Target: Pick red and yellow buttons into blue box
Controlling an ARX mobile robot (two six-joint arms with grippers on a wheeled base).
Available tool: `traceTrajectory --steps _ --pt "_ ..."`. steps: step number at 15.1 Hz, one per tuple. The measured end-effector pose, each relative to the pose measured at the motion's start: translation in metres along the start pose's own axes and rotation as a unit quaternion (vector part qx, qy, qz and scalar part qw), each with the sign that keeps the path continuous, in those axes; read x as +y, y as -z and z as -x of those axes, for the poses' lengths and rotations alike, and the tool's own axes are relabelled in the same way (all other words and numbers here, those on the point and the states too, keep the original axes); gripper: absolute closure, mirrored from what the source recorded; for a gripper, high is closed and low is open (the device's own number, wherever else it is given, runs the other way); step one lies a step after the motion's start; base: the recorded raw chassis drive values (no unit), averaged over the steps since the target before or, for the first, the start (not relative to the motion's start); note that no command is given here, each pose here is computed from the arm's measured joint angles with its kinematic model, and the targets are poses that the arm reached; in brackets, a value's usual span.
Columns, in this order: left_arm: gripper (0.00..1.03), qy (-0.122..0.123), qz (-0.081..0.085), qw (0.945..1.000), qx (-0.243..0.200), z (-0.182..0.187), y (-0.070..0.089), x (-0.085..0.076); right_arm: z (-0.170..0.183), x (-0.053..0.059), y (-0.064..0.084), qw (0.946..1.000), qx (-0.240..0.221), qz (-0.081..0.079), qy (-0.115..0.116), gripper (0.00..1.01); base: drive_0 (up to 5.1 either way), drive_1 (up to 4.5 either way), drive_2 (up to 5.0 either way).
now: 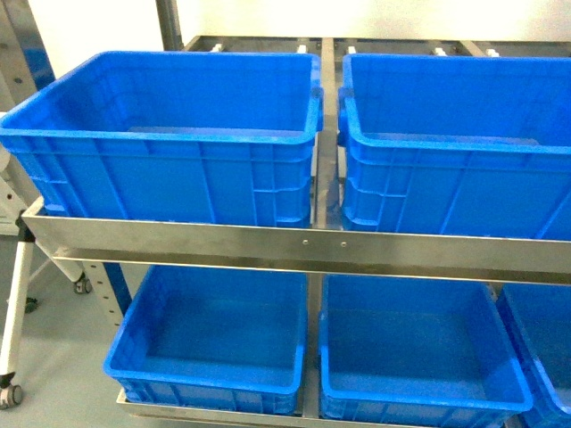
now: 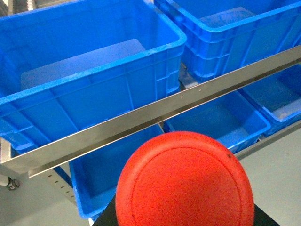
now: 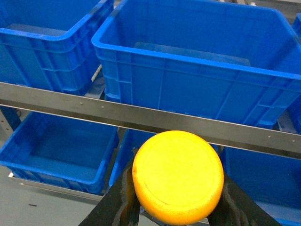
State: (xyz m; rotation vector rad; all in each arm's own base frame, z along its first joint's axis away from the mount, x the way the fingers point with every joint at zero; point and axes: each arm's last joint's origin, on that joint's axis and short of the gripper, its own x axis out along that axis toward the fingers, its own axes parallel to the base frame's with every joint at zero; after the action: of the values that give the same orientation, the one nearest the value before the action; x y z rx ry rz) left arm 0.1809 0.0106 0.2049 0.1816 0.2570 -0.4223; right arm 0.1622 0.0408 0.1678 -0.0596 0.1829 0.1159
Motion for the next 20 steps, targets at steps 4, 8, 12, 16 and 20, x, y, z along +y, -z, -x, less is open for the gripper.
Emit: traceTrajectory --steps 4,8,12,16,20 --pt "0.79 0.0 0.0 1.0 0.001 0.0001 0.0002 0.0001 0.0 0.0 0.0001 1.0 0.0 0.0 0.0 0.71 5.0 -2.39 -2.4" --pt "0.79 0.001 0.001 1.0 0.001 0.0 0.0004 -0.0002 0.0 0.0 -0.0002 1.0 -0.001 0.0 0.0 0.71 3.5 -1.65 -1.6" --pt "0.79 0.002 0.0 1.0 0.0 0.0001 -0.0001 -0.0005 0.0 -0.0002 0.0004 1.0 0.001 0.0 0.002 0.71 0.0 0.0 0.0" --pt "0.79 0.001 0.0 1.0 0.0 0.0003 -0.0001 -0.0003 0.0001 -0.0002 0.0003 1.0 0.001 0.0 0.001 0.71 0.0 3.25 -3.3" --pt "0.79 0.001 -0.001 1.0 -0.001 0.0002 -0.0002 -0.0002 0.0 -0.0001 0.0003 1.0 0.001 0.0 0.001 0.71 0.1 4.04 -3.9"
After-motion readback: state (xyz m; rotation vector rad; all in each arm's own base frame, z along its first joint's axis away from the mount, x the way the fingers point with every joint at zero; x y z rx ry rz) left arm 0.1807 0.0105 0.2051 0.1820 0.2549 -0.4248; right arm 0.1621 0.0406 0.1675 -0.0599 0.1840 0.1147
